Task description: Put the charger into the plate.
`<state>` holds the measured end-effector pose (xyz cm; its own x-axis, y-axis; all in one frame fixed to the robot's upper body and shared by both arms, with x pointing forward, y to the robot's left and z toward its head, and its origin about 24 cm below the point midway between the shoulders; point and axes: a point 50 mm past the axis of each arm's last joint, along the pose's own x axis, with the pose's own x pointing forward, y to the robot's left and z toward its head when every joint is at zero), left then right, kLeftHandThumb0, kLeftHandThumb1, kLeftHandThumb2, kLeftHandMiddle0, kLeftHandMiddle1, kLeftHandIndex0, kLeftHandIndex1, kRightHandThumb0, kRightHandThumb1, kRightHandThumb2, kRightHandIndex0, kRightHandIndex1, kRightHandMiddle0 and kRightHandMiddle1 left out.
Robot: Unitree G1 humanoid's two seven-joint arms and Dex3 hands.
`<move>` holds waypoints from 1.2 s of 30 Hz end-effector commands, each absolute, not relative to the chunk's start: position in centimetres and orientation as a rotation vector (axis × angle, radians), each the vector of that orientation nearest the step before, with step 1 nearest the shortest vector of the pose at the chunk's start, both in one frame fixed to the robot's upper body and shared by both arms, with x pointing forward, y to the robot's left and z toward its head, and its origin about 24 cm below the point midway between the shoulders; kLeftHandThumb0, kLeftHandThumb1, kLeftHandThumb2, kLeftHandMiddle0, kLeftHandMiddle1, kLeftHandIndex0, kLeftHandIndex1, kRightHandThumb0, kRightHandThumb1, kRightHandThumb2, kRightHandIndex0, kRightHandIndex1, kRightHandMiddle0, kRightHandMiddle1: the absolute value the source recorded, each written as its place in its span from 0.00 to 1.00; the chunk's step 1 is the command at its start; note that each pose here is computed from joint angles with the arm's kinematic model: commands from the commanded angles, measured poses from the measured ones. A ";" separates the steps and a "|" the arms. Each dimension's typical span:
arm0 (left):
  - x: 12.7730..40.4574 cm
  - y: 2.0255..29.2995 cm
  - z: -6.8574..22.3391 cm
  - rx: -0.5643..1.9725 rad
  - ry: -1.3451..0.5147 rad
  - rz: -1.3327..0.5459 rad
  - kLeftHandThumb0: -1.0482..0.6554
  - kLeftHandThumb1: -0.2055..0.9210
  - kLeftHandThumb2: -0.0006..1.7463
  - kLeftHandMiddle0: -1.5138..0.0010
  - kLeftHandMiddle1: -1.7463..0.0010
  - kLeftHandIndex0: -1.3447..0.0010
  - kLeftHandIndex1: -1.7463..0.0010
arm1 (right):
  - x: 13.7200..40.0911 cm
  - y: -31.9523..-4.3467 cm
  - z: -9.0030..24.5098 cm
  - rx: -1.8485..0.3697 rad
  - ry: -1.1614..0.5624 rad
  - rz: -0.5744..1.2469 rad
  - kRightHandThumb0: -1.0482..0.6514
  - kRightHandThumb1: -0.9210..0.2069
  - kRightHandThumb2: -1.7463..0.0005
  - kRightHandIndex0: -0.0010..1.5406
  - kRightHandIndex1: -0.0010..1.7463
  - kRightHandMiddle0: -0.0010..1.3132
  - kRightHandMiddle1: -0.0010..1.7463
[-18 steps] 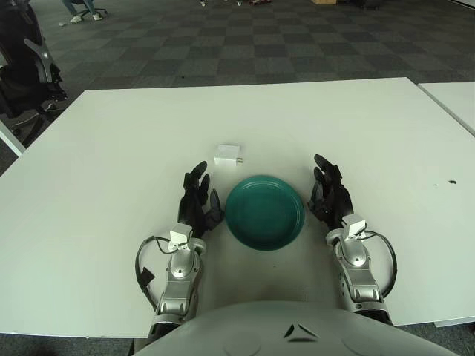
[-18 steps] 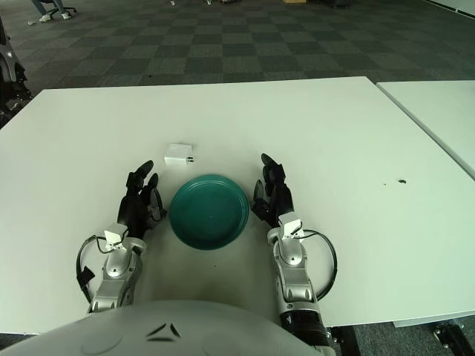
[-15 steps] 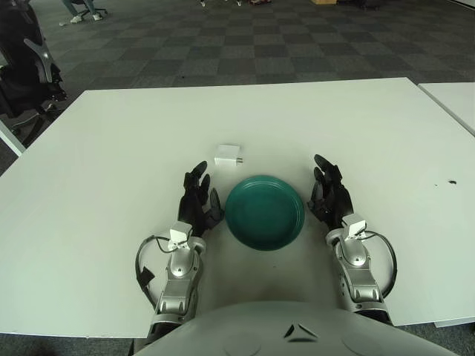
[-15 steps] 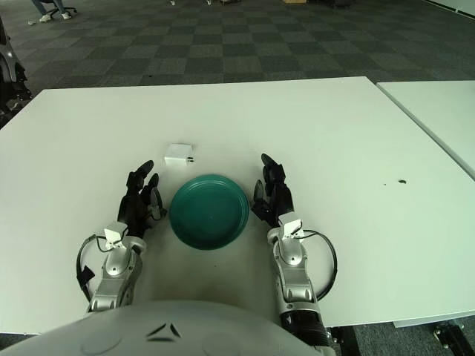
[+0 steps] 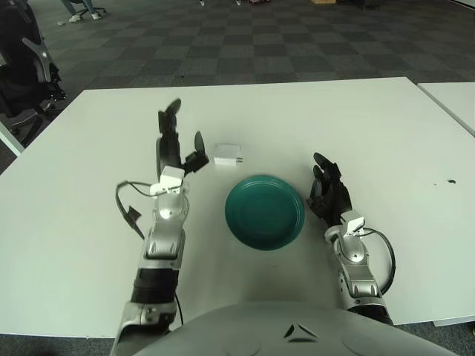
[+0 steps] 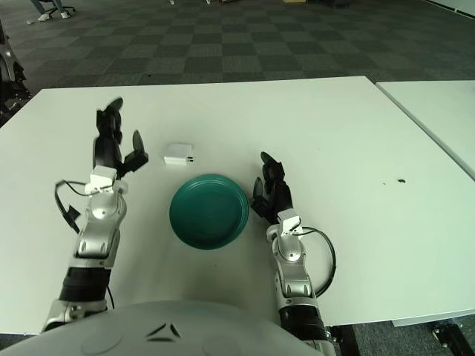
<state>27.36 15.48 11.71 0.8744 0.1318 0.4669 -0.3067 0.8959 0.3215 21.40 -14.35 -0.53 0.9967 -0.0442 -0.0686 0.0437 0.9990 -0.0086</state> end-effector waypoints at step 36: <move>37.6 12.6 11.0 1.333 -0.207 -0.766 0.01 1.00 0.16 0.84 1.00 0.95 0.23 | 19.6 -13.8 -5.0 0.040 0.318 -0.074 0.04 0.00 0.52 0.12 0.01 0.00 0.32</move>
